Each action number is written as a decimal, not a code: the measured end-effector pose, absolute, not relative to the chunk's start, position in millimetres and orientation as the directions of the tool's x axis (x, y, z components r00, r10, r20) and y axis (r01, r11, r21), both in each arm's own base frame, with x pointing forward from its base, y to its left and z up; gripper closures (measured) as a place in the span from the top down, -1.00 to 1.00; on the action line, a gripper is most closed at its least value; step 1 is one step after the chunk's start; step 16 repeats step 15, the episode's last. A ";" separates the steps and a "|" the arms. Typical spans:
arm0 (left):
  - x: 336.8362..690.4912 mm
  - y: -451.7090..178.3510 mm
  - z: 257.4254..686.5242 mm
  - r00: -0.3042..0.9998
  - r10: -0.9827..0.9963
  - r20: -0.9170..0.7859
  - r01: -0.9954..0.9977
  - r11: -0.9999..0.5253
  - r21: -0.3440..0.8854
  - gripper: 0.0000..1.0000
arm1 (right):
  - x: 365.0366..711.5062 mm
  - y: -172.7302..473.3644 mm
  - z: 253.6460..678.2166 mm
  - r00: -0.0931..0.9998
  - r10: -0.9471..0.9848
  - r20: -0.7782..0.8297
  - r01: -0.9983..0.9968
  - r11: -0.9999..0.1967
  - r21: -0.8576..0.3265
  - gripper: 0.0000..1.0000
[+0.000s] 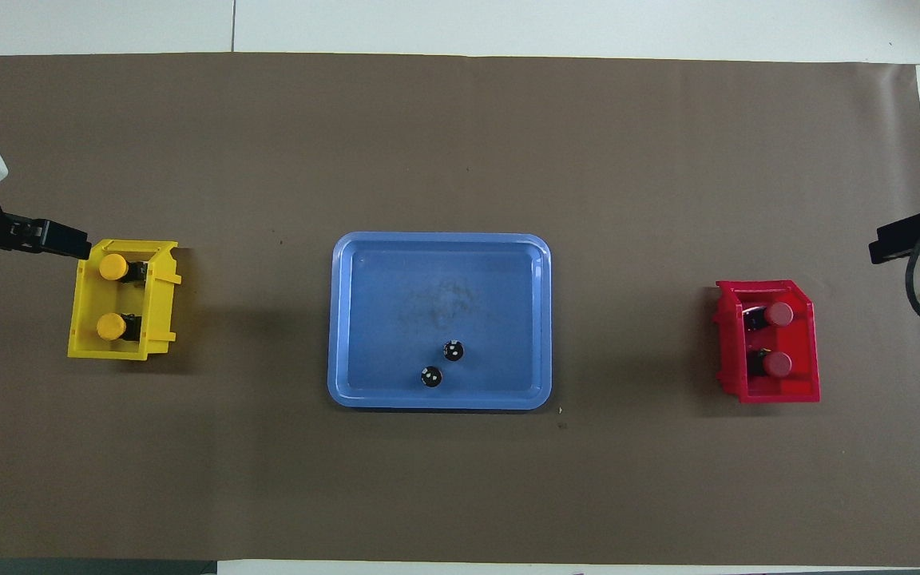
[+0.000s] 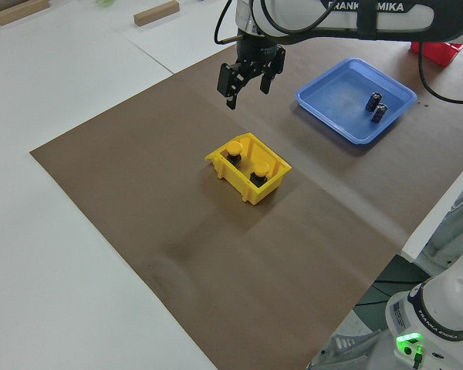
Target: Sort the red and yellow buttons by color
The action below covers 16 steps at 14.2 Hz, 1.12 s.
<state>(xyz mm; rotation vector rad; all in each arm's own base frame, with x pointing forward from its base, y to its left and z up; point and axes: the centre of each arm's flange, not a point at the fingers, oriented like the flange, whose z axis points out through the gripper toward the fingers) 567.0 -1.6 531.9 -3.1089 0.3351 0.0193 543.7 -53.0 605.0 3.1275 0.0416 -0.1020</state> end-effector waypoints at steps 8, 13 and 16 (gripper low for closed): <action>559.6 -26.5 599.2 0.968 -0.250 -0.011 -0.250 -0.968 -0.007 1.00 | 543.5 -47.3 603.9 0.997 0.036 -0.073 0.037 -0.999 0.011 1.00; 554.5 -52.4 624.1 0.969 -0.246 0.001 -0.246 -0.969 -0.007 1.00 | 543.5 -47.3 603.9 0.997 0.036 -0.073 0.037 -0.999 0.011 1.00; 555.3 -42.5 623.8 0.973 -0.231 0.001 -0.231 -0.973 -0.007 1.00 | 543.5 -47.3 603.9 0.997 0.036 -0.073 0.037 -0.999 0.011 1.00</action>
